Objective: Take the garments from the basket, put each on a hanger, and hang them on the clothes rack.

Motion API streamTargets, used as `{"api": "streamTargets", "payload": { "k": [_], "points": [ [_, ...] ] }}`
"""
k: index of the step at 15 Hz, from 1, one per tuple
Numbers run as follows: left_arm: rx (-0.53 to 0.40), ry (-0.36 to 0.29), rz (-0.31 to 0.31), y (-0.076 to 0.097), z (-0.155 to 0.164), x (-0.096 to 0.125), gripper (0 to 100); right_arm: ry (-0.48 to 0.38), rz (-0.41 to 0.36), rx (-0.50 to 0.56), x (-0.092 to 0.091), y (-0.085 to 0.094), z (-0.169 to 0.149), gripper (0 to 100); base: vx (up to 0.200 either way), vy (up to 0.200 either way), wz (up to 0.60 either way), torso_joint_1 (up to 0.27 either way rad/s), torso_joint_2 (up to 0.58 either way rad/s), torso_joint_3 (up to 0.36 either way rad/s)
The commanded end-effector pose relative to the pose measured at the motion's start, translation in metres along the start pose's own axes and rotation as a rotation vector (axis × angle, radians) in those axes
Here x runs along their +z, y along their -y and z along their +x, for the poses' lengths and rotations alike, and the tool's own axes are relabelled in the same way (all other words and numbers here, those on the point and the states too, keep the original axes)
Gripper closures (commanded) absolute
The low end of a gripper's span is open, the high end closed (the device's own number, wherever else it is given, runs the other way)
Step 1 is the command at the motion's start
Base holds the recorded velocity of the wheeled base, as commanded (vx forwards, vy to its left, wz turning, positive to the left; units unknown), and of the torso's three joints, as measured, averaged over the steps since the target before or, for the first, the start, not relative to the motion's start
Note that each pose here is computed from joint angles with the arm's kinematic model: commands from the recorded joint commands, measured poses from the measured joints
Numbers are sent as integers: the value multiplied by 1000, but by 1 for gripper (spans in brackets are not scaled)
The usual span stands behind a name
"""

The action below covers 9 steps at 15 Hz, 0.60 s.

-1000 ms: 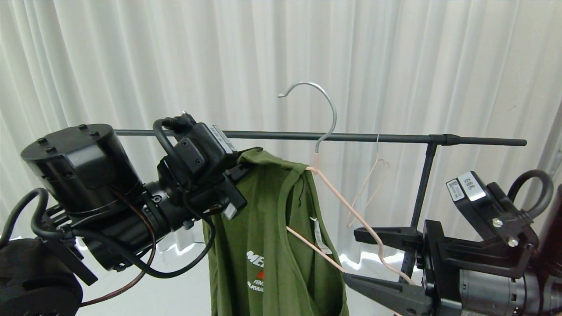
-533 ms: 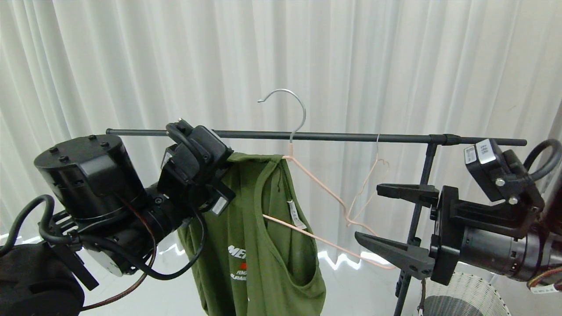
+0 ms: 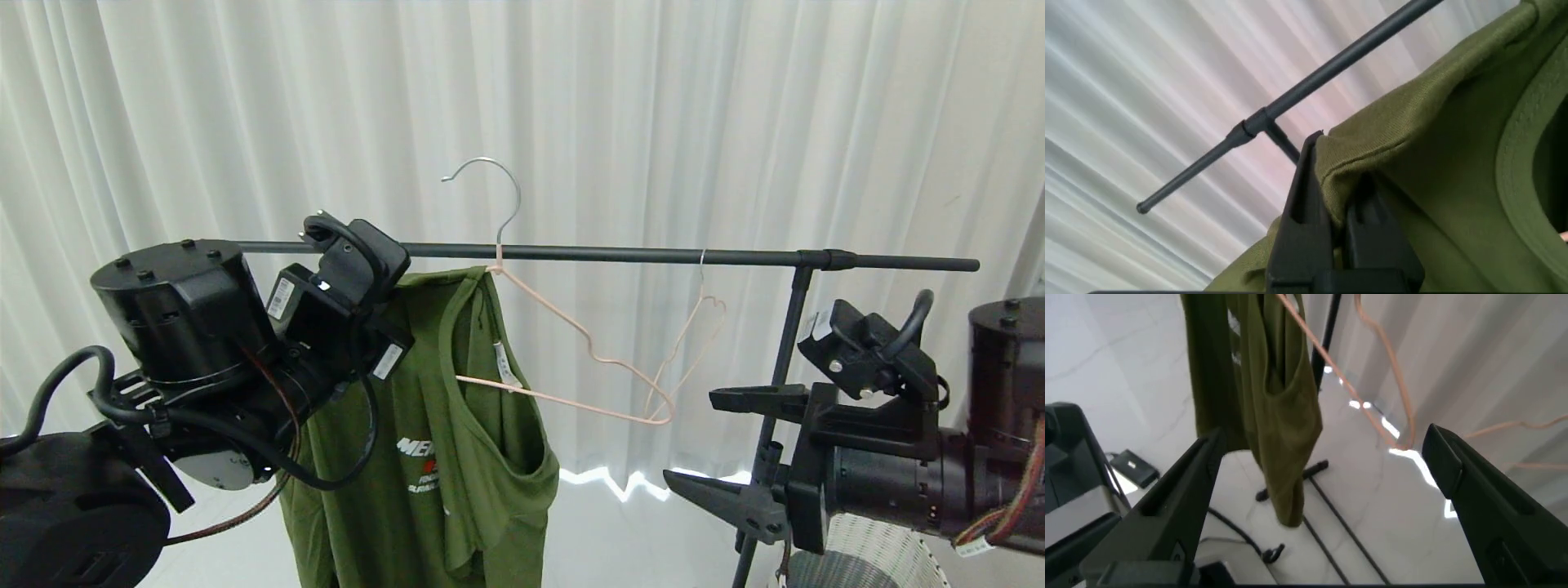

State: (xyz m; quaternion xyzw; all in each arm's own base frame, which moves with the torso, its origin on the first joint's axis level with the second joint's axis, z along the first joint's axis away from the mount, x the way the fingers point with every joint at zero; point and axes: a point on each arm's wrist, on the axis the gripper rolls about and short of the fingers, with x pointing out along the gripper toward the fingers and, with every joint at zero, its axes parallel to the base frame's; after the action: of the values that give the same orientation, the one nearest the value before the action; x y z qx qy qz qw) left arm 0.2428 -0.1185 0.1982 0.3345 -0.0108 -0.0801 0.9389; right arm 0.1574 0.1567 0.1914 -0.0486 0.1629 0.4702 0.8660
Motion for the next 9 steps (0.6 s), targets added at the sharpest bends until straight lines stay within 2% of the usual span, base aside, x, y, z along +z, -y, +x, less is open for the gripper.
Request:
{"api": "streamTargets", "payload": {
  "k": [1,4,5,6,9],
  "points": [
    [8,2,-17,-4,1,3,100,-45,13,-17,-4,-1,15,0,0,0,0,0,0,0],
    [5,-4,-111,-10,7,14,100,-72,119,-49,-2,-11,37,0,0,0,0,0,0,0],
    [2,-1,-186,-13,10,21,100,-72,160,-81,0,-15,48,0,0,0,0,0,0,0],
    [0,-2,-227,-13,11,23,100,-75,167,-107,1,-16,56,0,0,0,0,0,0,0],
    [-5,-3,-273,-12,12,23,100,-77,193,-164,-2,-19,77,0,0,0,0,0,0,0]
  ]
}}
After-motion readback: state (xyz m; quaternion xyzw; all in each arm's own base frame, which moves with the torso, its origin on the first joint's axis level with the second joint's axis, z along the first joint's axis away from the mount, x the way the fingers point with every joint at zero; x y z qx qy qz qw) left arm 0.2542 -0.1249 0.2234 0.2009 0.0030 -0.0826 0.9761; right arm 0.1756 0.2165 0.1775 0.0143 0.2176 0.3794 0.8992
